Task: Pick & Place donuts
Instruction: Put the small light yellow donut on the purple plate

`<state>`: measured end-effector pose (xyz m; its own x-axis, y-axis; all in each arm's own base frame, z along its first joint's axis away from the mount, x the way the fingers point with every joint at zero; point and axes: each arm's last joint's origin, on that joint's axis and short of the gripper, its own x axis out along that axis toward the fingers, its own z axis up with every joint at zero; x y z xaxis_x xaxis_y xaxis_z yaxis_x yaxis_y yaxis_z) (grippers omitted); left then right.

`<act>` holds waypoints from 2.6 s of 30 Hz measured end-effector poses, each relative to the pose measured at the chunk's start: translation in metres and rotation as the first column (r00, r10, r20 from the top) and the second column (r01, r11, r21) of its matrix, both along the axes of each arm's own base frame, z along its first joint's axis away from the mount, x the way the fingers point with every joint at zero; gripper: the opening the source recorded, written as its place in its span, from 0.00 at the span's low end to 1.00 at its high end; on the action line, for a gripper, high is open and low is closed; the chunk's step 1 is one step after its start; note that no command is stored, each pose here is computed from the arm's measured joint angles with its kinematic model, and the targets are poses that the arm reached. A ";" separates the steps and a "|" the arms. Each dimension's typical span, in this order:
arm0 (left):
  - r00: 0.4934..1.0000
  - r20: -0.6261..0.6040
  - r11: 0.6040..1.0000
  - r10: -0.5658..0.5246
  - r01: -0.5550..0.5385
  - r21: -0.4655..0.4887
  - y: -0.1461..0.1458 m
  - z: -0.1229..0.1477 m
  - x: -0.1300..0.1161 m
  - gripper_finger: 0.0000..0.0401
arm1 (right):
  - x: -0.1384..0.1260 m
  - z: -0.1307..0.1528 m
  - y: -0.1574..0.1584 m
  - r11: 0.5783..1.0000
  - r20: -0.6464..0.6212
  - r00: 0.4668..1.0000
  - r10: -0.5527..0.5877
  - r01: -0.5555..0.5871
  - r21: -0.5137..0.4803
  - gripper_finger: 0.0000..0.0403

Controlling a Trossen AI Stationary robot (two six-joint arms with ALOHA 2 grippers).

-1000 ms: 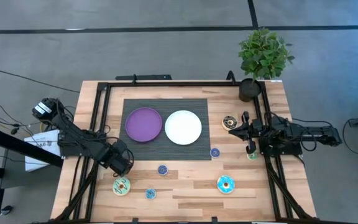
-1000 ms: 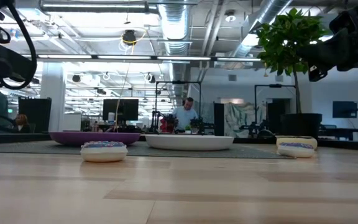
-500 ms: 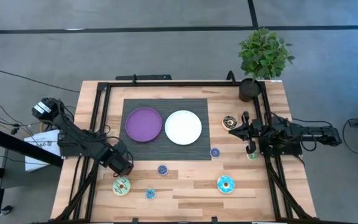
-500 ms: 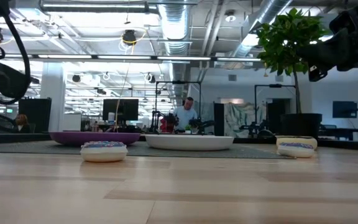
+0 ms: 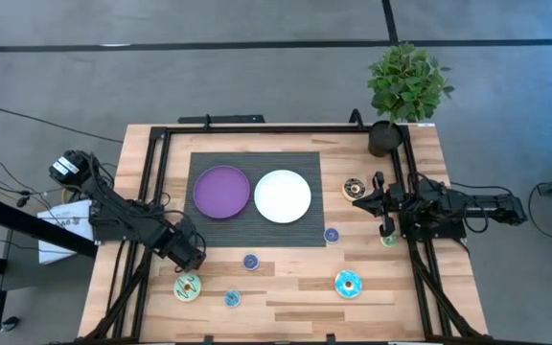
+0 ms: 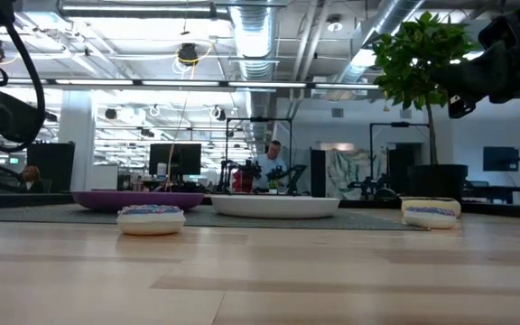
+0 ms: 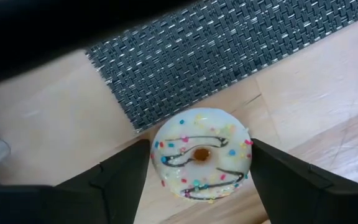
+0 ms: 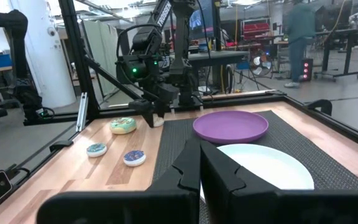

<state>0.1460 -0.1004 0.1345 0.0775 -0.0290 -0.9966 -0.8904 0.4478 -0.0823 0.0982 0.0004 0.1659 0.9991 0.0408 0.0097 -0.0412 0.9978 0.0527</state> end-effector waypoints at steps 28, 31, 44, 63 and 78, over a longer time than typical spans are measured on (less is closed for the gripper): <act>1.000 -0.029 1.000 -0.002 0.002 0.000 -0.001 0.005 0.001 0.24 | 0.000 0.000 0.000 1.000 0.000 1.000 0.000 0.000 0.000 0.00; 1.000 -0.029 1.000 -0.002 0.002 0.000 -0.001 0.005 0.001 0.24 | 0.000 0.000 0.000 1.000 0.000 1.000 0.000 0.000 0.000 0.00; 0.999 -0.048 0.999 -0.001 -0.001 -0.049 -0.004 0.010 0.002 0.24 | 0.000 0.000 0.000 1.000 0.000 1.000 0.000 0.000 0.000 0.00; 0.998 -0.067 0.999 0.002 0.001 0.040 0.023 0.048 0.029 0.24 | 0.000 0.000 0.000 1.000 0.000 1.000 0.000 0.000 0.000 0.00; 0.999 -0.027 0.991 -0.017 0.020 0.130 0.113 0.067 0.056 0.24 | 0.000 0.000 0.000 1.000 0.000 1.000 0.000 0.000 0.000 0.00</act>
